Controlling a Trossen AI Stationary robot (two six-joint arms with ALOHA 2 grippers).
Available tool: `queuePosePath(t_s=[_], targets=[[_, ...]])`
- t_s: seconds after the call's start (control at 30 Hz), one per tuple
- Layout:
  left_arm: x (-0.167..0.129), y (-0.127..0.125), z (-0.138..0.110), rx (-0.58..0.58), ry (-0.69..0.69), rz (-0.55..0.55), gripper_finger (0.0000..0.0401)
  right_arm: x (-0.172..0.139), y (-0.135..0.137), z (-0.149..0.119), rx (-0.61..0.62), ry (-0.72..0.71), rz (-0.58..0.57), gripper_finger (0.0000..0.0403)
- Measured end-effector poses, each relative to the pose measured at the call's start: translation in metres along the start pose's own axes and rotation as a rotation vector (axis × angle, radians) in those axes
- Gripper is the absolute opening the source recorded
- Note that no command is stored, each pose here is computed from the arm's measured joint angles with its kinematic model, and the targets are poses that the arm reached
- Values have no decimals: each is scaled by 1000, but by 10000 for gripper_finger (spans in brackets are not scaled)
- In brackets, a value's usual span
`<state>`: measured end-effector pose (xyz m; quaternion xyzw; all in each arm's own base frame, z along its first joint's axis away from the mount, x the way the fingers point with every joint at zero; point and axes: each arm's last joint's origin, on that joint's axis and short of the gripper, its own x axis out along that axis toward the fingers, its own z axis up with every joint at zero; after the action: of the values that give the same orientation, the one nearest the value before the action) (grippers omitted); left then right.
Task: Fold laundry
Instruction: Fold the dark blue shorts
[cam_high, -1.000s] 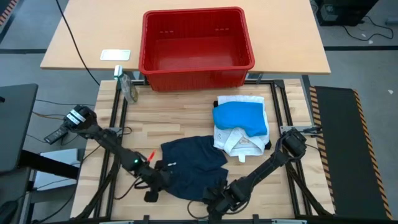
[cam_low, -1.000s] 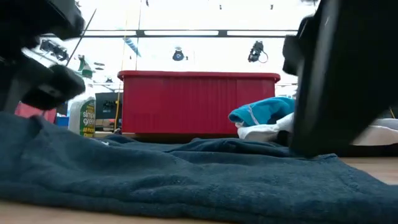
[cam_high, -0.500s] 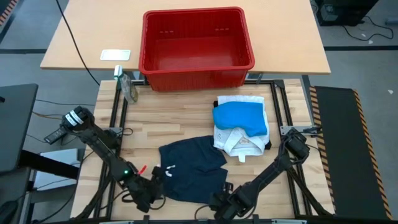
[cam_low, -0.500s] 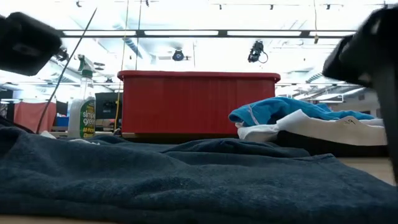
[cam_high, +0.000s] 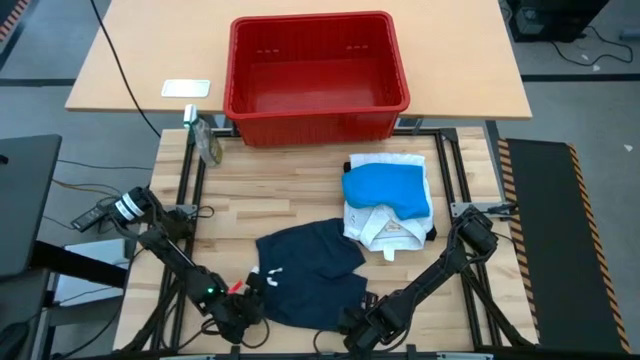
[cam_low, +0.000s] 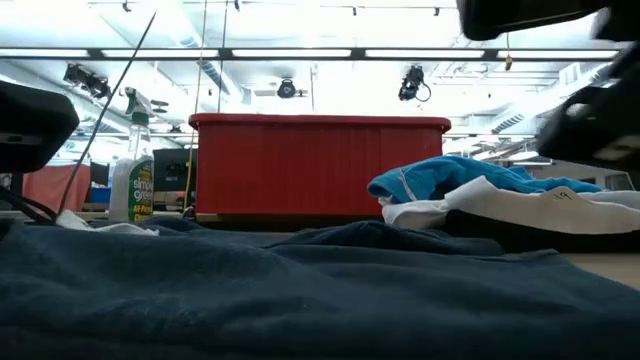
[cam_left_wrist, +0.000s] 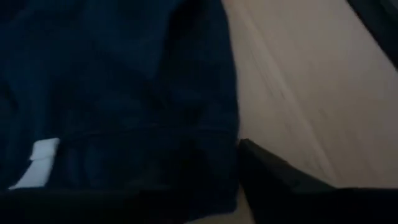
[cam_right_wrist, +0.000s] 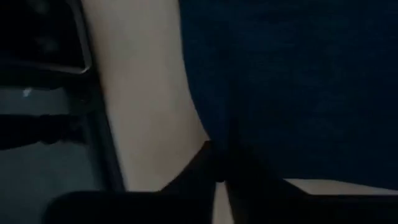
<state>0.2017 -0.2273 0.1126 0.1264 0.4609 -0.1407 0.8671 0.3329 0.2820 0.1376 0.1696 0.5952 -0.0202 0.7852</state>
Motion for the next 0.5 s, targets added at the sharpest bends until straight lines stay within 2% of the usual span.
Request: queuePosePath(t_s=[0.07,0.13,0.17,0.3,0.33,0.4,0.5], targets=[[-3,1,3,-4,3,5,92,-2,2,1,15,47,47,12],[-12,2,11,-9,-6,-7,35,-6,7,3,32,94,100,14],[-18,2,14,-6,10,-21,20,-9,11,5,32,113,132,14],[-55,3,40,55,-2,-61,17,-35,32,22,4,77,254,7],[-64,4,46,66,1,-59,16,-42,35,27,0,49,247,7],[-78,9,53,63,25,-43,15,-56,32,35,14,18,157,7],[-94,23,64,-23,18,12,14,-76,13,46,71,-9,-93,5]])
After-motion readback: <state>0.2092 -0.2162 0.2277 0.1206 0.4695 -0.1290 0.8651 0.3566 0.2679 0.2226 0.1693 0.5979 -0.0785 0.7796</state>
